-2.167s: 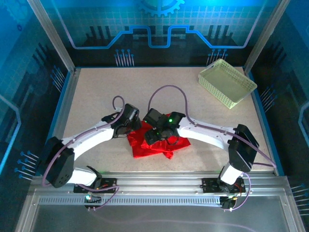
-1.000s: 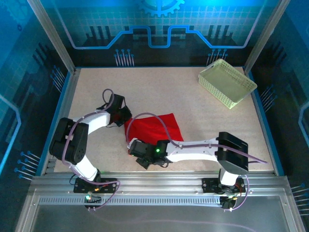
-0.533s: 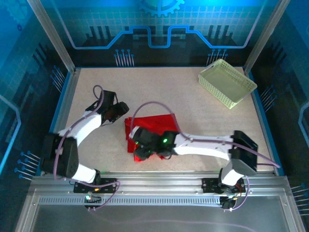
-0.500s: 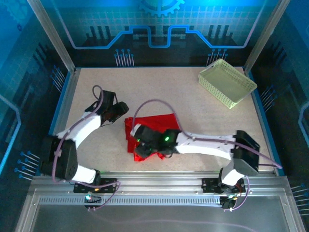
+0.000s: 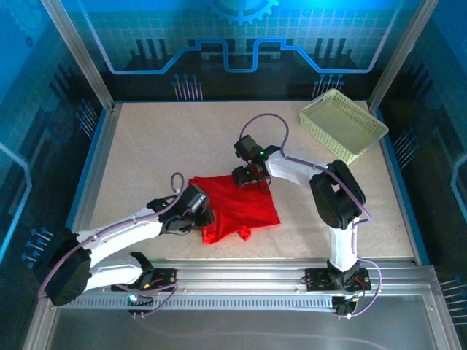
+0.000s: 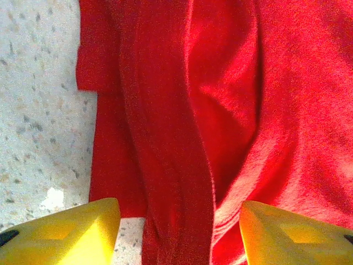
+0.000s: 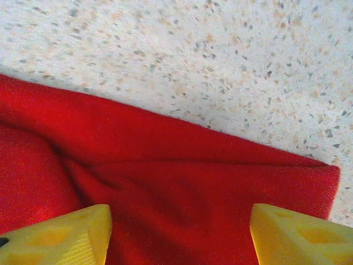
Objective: Fold the inside-out t-shirt
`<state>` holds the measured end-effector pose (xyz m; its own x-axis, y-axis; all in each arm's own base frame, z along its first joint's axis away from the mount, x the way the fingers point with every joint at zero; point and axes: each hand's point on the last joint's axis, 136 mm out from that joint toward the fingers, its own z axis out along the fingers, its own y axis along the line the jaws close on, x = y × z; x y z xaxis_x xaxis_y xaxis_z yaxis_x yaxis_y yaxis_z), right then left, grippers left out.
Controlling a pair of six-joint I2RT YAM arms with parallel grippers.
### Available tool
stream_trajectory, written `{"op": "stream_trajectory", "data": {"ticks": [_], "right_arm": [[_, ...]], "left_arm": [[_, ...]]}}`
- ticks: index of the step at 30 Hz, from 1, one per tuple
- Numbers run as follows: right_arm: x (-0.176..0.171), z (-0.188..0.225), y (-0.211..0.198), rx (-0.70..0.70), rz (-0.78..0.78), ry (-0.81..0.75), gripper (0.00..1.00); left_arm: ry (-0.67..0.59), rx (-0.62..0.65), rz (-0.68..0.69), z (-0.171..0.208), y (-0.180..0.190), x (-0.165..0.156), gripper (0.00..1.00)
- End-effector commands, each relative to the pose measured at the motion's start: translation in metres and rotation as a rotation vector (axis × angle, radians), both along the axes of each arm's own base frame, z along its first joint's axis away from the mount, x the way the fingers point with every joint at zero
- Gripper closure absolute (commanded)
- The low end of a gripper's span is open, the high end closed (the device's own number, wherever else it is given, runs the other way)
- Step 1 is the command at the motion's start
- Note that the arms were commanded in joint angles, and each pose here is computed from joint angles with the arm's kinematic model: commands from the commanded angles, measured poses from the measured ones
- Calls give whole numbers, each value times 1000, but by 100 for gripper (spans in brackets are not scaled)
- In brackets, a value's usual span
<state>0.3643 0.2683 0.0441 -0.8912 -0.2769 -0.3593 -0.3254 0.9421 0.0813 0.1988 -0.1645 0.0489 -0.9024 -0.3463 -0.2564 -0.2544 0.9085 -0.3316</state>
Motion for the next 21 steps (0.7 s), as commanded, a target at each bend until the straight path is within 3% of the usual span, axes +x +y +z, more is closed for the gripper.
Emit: {"op": "stream_trajectory", "data": {"ticks": [1, 6, 9, 16, 21], "right_arm": [[2, -15, -18, 9, -104, 87, 33], [-8, -36, -66, -24, -292, 137, 34], [-20, -42, -88, -27, -380, 154, 35], [-54, -43, -115, -43, -514, 185, 39], [-80, -12, -95, -3, -436, 122, 38]], "left_arm": [[44, 57, 52, -18, 13, -10, 52], [82, 72, 108, -36, 35, -8, 85], [80, 70, 122, -37, 46, 2, 92], [46, 98, 155, -26, 76, 44, 88], [36, 71, 139, -19, 81, 88, 58]]}}
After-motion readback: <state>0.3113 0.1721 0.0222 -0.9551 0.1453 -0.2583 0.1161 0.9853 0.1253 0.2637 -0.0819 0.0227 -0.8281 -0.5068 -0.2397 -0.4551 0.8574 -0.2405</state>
